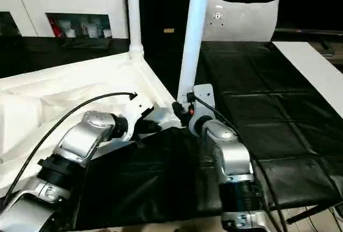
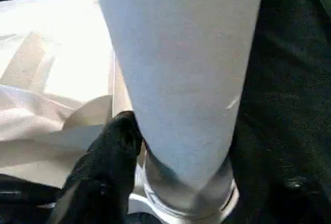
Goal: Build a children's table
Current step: Rotate leg to tighten
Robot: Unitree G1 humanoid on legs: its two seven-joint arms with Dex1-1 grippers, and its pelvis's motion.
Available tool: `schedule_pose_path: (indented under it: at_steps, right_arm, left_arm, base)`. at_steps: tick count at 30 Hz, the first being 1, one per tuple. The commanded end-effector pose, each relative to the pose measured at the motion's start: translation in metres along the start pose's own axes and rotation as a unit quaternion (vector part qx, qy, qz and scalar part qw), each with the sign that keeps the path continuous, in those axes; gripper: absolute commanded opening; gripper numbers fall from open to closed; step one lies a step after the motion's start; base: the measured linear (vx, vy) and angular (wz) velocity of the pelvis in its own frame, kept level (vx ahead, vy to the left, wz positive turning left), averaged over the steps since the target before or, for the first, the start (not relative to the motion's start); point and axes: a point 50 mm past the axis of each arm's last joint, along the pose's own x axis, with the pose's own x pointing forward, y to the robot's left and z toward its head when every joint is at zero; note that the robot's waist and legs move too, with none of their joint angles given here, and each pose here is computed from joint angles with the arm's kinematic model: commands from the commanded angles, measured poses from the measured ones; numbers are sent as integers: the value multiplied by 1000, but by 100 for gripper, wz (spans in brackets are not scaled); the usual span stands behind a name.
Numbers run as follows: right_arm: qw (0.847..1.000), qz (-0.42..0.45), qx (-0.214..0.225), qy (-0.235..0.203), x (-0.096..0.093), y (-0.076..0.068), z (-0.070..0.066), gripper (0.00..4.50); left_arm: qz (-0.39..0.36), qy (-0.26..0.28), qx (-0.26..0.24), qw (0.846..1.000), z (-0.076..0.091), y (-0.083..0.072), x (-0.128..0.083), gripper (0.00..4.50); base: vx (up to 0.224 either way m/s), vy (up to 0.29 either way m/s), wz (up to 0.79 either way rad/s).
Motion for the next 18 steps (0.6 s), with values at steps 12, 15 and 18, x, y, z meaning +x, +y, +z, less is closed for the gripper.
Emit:
schedule_pose_path:
  at_steps: [12,15,18]
  right_arm:
    - [993,121,-18,-3,-10,10,-7,388]
    - [988,150,-32,-3,-17,3,-7,407]
    - [978,196,-66,6,-29,-10,-8,423]
  left_arm:
    - [-48,-46,89,994,15,2,-17,0]
    - [-68,-41,105,991,12,4,-21,0]
    - [-115,-31,137,983,5,4,-30,0]
  base:
    - [0,0,0]
    - [0,0,0]
    - [0,0,0]
